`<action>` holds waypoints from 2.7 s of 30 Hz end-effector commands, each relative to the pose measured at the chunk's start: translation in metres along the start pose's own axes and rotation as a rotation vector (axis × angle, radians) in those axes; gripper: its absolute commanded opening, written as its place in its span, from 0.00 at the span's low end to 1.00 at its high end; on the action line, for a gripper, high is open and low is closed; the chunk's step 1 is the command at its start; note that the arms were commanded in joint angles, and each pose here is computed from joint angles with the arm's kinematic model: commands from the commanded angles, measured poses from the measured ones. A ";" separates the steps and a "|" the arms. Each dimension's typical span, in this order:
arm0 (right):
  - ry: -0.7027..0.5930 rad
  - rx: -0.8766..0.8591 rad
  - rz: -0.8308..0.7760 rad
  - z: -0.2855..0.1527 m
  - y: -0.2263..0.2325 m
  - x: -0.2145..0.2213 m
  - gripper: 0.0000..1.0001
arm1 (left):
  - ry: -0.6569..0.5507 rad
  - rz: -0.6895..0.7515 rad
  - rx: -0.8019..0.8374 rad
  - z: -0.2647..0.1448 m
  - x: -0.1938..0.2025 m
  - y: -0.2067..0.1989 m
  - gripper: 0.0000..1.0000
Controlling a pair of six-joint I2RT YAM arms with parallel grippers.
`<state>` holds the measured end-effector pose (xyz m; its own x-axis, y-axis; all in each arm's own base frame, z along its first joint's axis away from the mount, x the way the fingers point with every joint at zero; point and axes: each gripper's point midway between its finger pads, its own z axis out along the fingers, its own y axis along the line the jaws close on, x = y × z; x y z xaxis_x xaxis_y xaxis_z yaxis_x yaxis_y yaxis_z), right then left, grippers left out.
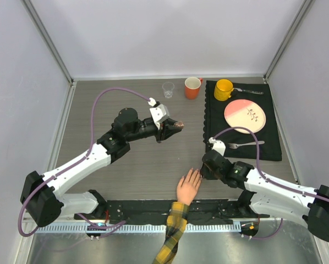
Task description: Paint the nails
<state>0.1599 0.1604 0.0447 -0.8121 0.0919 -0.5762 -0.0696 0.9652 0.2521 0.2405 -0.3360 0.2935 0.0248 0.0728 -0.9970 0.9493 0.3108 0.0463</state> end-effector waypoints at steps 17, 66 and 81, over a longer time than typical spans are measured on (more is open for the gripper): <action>-0.094 0.016 0.012 0.006 0.008 -0.026 0.01 | -0.067 0.054 0.003 -0.004 -0.026 -0.002 0.00; -0.040 -0.034 0.014 -0.001 0.012 -0.015 0.01 | -0.076 0.052 0.010 -0.005 -0.029 -0.004 0.00; -0.077 -0.017 0.018 0.004 0.017 -0.027 0.01 | -0.073 0.057 0.007 -0.006 -0.029 -0.004 0.00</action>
<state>0.1678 0.1677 0.0417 -0.8118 0.0802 -0.5785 -0.0744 0.9682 0.2387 0.2396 -0.3354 0.2946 0.0267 0.0720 -0.9970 0.9494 0.3105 0.0478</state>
